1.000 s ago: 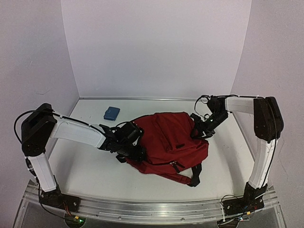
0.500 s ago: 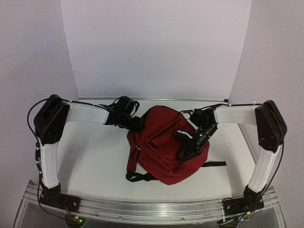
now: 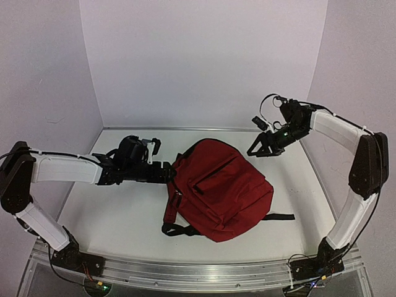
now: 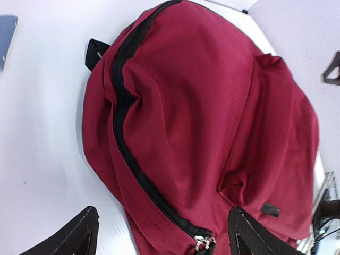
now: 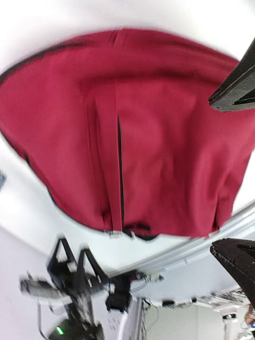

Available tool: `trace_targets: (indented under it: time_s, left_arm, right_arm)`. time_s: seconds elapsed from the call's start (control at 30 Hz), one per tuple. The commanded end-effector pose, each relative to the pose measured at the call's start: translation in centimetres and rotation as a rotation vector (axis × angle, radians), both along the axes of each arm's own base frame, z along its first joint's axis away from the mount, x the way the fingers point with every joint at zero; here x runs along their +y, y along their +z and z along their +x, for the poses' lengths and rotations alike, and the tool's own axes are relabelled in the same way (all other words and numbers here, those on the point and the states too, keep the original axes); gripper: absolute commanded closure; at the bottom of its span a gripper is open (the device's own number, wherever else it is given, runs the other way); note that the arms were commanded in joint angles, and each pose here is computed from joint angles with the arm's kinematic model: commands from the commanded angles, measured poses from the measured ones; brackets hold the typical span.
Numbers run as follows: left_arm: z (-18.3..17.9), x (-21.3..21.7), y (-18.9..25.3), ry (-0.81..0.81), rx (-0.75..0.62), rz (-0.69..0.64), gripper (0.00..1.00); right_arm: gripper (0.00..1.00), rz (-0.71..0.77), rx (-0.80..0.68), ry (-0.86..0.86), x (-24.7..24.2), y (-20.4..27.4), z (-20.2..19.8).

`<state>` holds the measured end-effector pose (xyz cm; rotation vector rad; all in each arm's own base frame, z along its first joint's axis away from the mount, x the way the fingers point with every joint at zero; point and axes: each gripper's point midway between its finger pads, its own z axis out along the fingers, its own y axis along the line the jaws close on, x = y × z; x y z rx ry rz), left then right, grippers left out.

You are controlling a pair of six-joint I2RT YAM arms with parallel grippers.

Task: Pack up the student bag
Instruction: Adjust the student bag at the center of the board, then unzip the student bag at the center of the board.

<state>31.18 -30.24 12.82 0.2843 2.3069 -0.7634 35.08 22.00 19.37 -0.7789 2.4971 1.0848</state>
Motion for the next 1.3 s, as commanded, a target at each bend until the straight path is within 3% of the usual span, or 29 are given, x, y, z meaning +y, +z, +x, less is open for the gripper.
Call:
trace_targets:
  time_s: [0.0,0.2,0.5,0.77,0.93,1.27]
  left_arm:
    - [-2.0,-0.9,0.3,0.005,0.062,-0.142,0.18]
    - [-2.4,-2.6,-2.5,-0.008,0.137,-0.189,0.25]
    - [1.8,-6.9,-2.6,-0.057,0.101,-0.204,0.45]
    - [2.7,-6.3,-1.4,-0.028,0.081,-0.215,0.55]
    - [2.2,-5.7,-1.3,-0.012,0.086,-0.239,0.59]
    - [2.2,-4.9,-0.6,0.015,0.062,-0.234,0.6]
  right_arm:
    - [0.2,-0.133,0.089,0.004,-0.4,-5.4,0.3]
    - [0.3,-0.122,0.193,0.031,-0.3,-8.4,-1.4]
    - [0.4,-0.133,0.285,0.083,-0.7,-10.3,-6.9]
    - [0.36,-0.247,-0.025,-0.03,-2.0,-3.5,-2.4]
    - [0.36,-0.31,-0.233,-0.064,0.6,0.1,-0.9]
    - [0.43,-0.312,-0.286,0.097,10.7,-0.3,-4.5]
